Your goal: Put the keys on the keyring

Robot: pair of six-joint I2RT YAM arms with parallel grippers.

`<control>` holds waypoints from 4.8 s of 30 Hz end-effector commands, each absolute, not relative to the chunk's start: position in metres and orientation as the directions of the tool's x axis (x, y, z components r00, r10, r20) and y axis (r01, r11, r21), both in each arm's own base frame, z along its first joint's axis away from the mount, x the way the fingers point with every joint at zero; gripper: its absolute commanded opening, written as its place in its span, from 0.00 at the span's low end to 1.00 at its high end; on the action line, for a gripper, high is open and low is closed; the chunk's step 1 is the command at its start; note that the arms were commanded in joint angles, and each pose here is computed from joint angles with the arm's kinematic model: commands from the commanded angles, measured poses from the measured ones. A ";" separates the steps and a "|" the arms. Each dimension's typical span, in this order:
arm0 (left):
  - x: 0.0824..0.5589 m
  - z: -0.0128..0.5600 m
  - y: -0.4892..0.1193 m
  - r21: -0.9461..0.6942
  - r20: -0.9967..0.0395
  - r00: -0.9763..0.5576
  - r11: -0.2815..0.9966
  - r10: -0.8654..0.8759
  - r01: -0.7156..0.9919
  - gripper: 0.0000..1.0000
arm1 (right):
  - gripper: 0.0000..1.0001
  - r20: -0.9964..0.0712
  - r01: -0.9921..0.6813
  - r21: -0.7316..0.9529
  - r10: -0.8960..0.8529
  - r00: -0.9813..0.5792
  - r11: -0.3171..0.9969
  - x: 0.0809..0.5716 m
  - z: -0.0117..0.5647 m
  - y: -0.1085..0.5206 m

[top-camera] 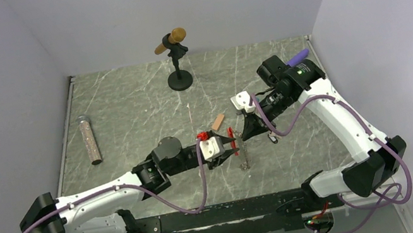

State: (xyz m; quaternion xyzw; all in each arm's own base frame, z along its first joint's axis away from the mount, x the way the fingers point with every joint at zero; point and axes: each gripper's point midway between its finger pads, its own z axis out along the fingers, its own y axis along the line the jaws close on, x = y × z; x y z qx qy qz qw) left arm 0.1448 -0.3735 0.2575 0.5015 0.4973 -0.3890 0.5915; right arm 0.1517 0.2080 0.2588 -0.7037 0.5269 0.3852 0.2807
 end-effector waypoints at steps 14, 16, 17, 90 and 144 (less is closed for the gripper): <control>0.152 0.292 -0.393 0.223 -0.971 0.236 0.225 -0.031 0.948 0.25 | 0.00 -0.875 -0.946 -0.039 -0.446 0.188 -0.322 0.143 0.277 0.215; 0.152 0.292 -0.394 0.220 -0.972 0.232 0.224 -0.030 0.949 0.23 | 0.00 -0.876 -0.946 -0.036 -0.445 0.185 -0.321 0.143 0.277 0.215; 0.152 0.292 -0.394 0.219 -0.973 0.231 0.223 -0.028 0.950 0.20 | 0.00 -0.877 -0.946 -0.036 -0.444 0.185 -0.322 0.143 0.278 0.215; 0.135 0.302 -0.356 0.094 -0.950 0.168 0.273 -0.263 0.957 0.00 | 0.34 -0.922 -0.967 -0.066 -0.356 0.153 -0.244 0.155 0.286 0.220; 0.148 0.295 -0.362 0.045 -0.961 0.128 0.320 -0.244 0.946 0.00 | 0.01 -0.951 -0.963 0.097 -0.309 -0.015 -0.252 0.154 0.285 0.237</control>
